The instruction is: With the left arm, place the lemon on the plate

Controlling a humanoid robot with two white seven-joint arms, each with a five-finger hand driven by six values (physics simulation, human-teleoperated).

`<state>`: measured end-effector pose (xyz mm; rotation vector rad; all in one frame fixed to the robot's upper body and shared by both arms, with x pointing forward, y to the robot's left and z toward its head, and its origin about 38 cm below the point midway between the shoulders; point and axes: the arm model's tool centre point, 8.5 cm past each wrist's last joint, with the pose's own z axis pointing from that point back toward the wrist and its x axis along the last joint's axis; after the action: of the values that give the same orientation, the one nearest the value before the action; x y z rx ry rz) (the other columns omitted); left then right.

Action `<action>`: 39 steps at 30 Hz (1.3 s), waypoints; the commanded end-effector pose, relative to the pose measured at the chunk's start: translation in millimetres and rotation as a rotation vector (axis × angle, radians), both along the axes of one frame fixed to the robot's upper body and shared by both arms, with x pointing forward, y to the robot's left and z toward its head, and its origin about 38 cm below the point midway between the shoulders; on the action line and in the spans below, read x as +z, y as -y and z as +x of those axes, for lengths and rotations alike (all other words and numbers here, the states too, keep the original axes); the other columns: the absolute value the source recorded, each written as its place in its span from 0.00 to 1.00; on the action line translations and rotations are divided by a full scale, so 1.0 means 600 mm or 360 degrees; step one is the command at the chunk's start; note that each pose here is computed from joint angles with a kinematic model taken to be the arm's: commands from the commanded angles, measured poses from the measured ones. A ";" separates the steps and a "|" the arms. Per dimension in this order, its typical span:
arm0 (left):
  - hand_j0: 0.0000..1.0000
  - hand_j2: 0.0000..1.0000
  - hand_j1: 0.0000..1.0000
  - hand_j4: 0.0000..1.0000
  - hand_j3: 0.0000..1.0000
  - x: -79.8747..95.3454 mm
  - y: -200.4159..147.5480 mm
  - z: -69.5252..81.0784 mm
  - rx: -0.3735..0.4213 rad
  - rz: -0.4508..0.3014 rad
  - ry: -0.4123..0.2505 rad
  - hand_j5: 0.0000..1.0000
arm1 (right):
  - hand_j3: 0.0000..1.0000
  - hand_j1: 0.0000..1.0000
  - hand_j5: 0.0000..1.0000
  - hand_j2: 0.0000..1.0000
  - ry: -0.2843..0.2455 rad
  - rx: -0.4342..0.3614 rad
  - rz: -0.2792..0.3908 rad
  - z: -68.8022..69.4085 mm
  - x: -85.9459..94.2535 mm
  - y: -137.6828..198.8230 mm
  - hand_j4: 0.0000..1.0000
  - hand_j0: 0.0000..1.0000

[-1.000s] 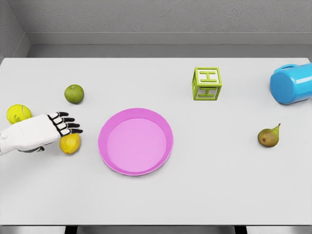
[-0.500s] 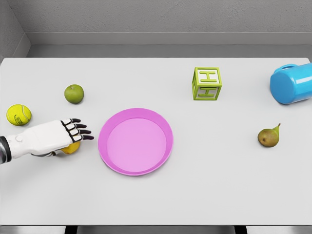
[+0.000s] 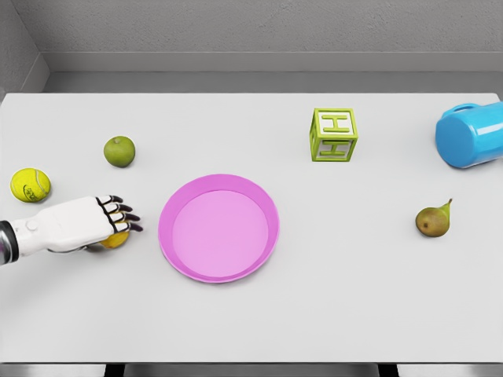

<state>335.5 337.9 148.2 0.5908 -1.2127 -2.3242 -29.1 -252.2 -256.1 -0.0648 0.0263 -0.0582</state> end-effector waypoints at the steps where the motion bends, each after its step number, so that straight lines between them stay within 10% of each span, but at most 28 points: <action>1: 0.80 0.80 0.80 0.80 0.80 -0.002 -0.001 0.000 -0.0001 0.0022 -0.0004 0.80 | 1.00 1.00 1.00 1.00 0.0000 0.0000 0.0000 0.000 0.000 0.000 1.00 1.00; 17: 0.46 0.46 0.46 0.46 0.46 0.000 0.000 0.002 -0.0002 0.0063 -0.0022 0.46 | 1.00 1.00 1.00 1.00 0.0000 0.0000 0.0000 0.000 0.000 0.000 1.00 1.00; 39: 0.40 0.40 0.40 0.40 0.40 0.049 0.015 0.031 0.0017 -0.0183 0.0036 0.40 | 1.00 1.00 1.00 1.00 0.0000 0.0000 0.0000 0.000 0.000 0.000 1.00 1.00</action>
<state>355.2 331.3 179.5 0.6112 -1.3143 -2.2531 -29.1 -252.2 -256.1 -0.0648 0.0263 -0.0582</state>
